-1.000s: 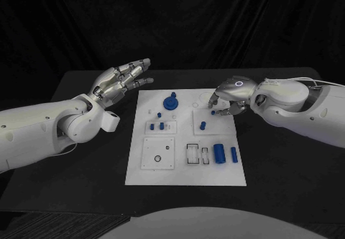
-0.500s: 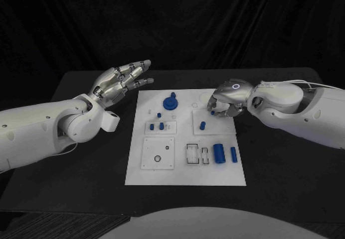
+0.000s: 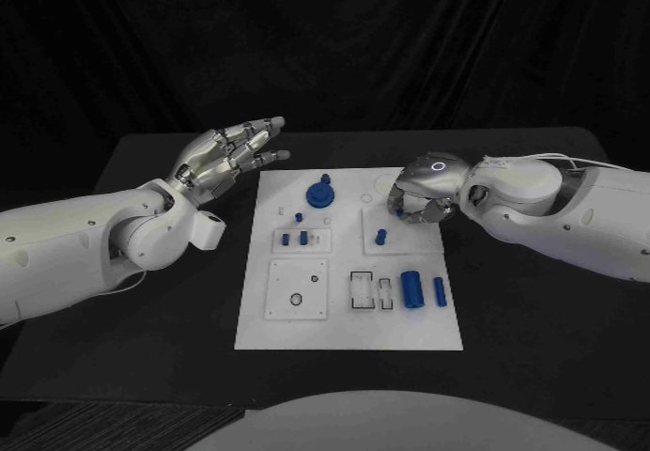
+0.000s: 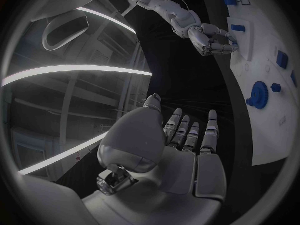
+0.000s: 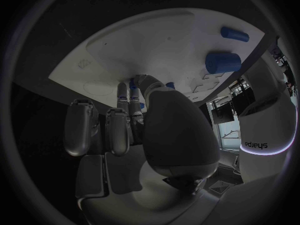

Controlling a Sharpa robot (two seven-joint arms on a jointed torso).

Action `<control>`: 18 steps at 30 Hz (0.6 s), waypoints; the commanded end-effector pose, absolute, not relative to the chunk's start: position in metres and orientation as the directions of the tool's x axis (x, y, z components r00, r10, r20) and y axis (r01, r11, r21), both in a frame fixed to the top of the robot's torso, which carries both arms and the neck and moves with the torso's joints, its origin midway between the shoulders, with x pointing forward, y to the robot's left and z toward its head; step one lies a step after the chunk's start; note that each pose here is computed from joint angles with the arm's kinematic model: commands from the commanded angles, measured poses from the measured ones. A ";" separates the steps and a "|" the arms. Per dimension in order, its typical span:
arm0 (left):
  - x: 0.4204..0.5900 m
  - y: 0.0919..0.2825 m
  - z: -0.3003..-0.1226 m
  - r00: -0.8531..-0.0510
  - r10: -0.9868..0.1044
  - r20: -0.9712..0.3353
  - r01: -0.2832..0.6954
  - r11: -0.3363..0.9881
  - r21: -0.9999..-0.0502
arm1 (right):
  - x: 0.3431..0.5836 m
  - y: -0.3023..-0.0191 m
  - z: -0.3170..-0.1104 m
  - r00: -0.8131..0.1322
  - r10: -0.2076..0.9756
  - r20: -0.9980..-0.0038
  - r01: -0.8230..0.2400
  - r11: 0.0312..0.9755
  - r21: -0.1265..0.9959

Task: Assemble the parts on the task board

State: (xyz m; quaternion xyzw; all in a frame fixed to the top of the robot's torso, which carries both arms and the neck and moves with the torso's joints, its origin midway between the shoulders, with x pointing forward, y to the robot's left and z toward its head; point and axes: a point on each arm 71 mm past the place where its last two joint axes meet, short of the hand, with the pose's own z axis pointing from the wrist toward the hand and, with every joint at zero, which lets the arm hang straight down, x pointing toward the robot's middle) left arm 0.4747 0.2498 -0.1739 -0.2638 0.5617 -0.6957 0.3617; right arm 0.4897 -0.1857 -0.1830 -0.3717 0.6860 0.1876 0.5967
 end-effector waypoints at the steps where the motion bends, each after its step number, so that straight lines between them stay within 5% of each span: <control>1: 0.473 0.249 -0.171 -0.611 -0.791 -0.024 0.239 -0.156 -0.958 | 0.489 -0.186 -0.186 -0.015 -0.296 -0.955 -0.740 0.646 -0.189; 18: 0.474 0.246 -0.174 -0.620 -0.784 -0.018 0.221 -0.153 -0.963 | 0.490 -0.186 -0.190 -0.044 -0.269 -0.962 -0.743 0.653 -0.148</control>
